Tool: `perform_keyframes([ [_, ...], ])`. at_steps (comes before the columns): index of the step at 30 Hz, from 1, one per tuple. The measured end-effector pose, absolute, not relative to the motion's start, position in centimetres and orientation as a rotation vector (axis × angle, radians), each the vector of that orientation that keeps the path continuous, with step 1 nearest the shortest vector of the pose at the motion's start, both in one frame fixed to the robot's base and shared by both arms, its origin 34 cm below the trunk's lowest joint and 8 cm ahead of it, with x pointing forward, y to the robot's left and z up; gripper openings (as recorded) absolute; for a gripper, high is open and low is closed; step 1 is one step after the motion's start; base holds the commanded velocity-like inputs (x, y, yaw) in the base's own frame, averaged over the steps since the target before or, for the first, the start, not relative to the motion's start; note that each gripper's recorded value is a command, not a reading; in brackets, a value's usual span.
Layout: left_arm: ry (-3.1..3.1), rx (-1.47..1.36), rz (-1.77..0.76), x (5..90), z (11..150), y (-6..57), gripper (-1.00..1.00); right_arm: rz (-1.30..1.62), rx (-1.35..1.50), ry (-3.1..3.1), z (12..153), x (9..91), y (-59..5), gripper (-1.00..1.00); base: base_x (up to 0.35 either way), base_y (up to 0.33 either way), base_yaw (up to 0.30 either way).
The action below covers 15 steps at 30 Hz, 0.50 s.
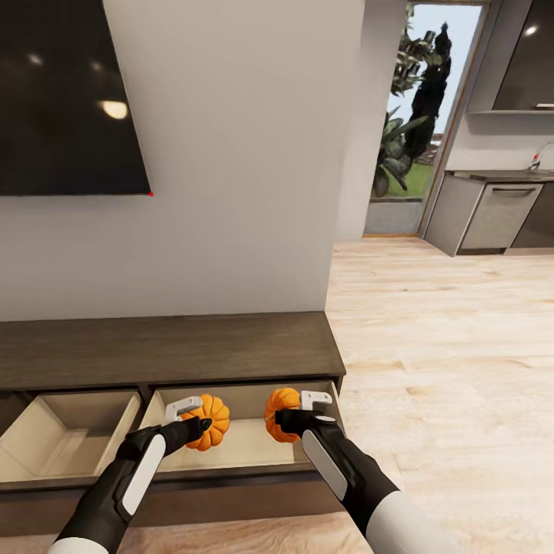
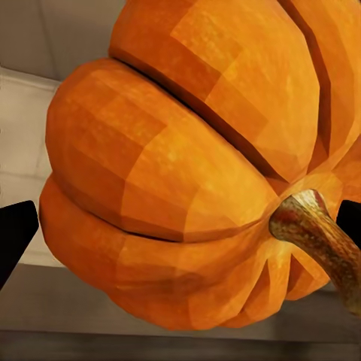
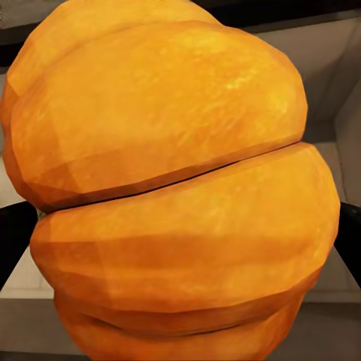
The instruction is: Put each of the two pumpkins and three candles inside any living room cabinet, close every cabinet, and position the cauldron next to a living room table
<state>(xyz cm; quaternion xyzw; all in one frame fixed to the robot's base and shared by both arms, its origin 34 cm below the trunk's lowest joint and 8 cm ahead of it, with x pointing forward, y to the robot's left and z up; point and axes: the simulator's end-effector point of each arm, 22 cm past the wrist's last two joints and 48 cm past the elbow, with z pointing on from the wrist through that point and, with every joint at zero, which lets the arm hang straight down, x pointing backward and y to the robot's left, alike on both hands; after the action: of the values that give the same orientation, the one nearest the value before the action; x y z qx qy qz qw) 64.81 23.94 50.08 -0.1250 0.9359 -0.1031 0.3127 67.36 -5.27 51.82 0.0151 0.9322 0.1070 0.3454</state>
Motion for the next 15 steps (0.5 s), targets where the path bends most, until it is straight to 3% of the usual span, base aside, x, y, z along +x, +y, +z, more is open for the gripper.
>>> perform_keyframes([
  [5, 2.468, -0.33, -0.275, 64.83, 50.12, 23.89, -1.0, 0.277, 0.039, 2.42, 51.82, 67.37, -5.31, -1.0, 0.023, 0.0, 0.0],
  [15, 2.47, -0.327, -0.273, 64.78, 50.1, 23.82, -1.0, 0.279, 0.039, 2.42, 51.87, 67.34, -5.23, -1.0, 0.204, 0.0, 0.0],
])
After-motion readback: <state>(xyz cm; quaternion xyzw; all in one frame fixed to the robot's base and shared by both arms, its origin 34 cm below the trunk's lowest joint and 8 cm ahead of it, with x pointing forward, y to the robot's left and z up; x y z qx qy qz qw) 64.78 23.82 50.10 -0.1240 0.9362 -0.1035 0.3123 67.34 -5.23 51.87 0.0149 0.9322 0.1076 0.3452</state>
